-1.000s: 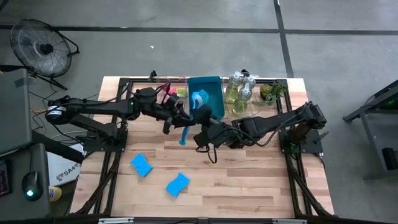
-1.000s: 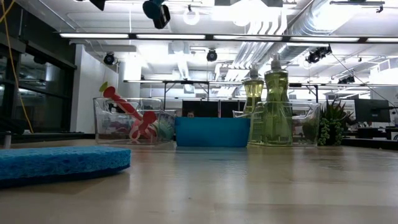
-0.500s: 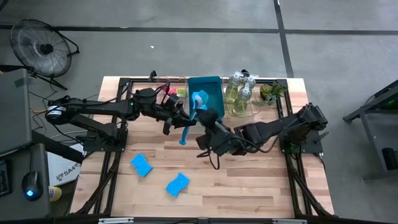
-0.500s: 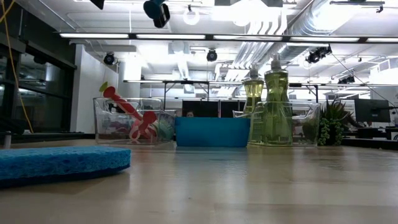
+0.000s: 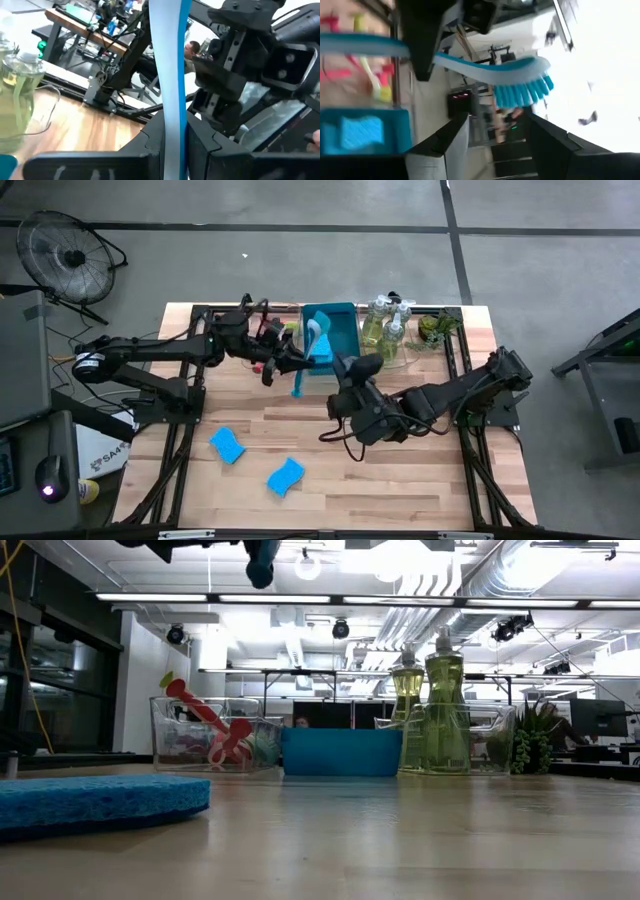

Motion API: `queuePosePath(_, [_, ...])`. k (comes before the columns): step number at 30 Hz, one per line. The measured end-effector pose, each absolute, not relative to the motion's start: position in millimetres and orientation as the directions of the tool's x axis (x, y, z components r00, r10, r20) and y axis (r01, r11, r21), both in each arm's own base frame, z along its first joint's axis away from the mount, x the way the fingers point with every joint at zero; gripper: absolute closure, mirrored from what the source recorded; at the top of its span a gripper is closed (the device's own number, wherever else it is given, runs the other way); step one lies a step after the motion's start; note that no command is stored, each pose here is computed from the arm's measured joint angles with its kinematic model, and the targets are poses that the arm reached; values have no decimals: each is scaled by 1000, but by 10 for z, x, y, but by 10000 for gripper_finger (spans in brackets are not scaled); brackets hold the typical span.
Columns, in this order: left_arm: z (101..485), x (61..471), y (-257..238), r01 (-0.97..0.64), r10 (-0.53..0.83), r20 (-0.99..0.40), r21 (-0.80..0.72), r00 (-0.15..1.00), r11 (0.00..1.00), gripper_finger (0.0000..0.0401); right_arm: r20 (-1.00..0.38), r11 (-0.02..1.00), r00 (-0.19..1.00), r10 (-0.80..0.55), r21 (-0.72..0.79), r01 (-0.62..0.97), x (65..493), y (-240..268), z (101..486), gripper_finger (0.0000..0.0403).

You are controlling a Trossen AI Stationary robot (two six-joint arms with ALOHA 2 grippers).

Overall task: Pick & Place Kitchen Sink Supplies
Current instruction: Put the blue dish brush into the left transparent bin

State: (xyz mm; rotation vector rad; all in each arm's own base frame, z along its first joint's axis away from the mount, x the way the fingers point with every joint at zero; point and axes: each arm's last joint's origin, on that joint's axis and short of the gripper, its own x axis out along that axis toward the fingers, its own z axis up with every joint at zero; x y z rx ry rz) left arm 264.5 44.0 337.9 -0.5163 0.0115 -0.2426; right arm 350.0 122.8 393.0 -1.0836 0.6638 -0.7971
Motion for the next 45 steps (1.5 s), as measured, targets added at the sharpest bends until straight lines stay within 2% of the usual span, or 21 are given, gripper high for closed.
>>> queuePosePath(7, [3392,2587,647,247,-247,60,-446,967,860,361,-88,422,567,-819,-761,492,3409,1264,3967,221])
queuePosePath(13, [3410,2511,870,224,-212,76,-430,974,875,361,-103,523,582,-806,-583,621,3389,1289,3942,221])
queuePosePath(20, [3386,2375,1112,229,-235,43,-445,971,866,361,-218,636,613,-759,-448,629,3343,1223,3789,222])
queuePosePath(27, [3325,2220,1344,146,-178,-16,-496,984,856,361,-430,731,597,-678,-305,611,3277,1082,3619,222])
queuePosePath(34, [3192,2131,1452,66,-151,-117,-535,982,842,361,-551,751,551,-627,-238,616,3246,972,3547,222])
queuePosePath(41, [3068,2030,1546,23,-139,-173,-546,975,838,361,-579,753,542,-609,-207,624,3261,922,3537,222])
queuePosePath(45, [2894,1913,1583,-16,-127,-193,-605,973,796,361,-594,761,543,-593,-191,620,3263,926,3530,222])
